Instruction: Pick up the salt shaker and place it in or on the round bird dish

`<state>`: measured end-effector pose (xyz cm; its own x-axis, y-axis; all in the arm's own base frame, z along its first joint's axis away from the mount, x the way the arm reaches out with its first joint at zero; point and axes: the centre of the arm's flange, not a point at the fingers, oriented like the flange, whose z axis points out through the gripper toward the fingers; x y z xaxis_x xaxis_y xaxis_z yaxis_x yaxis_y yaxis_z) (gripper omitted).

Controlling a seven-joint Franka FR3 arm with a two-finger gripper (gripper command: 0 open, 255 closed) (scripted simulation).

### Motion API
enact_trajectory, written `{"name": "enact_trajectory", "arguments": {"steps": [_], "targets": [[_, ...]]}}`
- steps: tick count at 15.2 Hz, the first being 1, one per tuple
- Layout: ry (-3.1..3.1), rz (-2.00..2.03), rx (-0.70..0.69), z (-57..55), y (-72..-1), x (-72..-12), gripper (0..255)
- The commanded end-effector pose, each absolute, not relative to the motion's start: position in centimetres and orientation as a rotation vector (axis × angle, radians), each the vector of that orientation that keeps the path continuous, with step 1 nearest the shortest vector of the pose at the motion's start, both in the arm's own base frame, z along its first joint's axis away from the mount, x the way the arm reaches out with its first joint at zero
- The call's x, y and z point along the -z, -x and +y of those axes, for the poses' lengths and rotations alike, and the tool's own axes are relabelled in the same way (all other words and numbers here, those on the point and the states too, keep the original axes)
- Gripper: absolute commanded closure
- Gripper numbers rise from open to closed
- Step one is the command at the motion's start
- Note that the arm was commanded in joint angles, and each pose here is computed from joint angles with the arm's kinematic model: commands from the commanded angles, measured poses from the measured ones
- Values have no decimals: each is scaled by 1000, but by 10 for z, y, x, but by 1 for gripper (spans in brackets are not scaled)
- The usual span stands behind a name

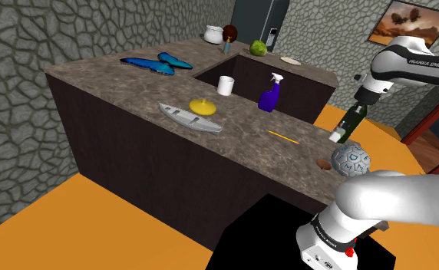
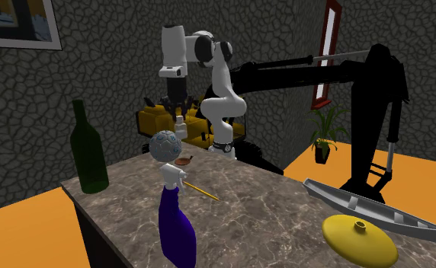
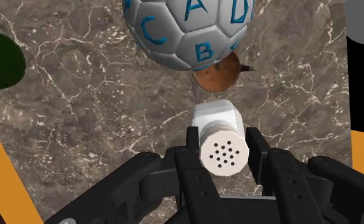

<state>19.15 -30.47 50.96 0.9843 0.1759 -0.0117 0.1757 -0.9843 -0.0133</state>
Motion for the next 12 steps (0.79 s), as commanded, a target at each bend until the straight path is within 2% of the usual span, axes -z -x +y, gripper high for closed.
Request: {"name": "enact_trajectory", "arguments": {"steps": [1, 12], "targets": [[3118, -276, -21, -293, -167, -514, 255], [3118, -276, -21, -286, -153, -463, 255]]}}
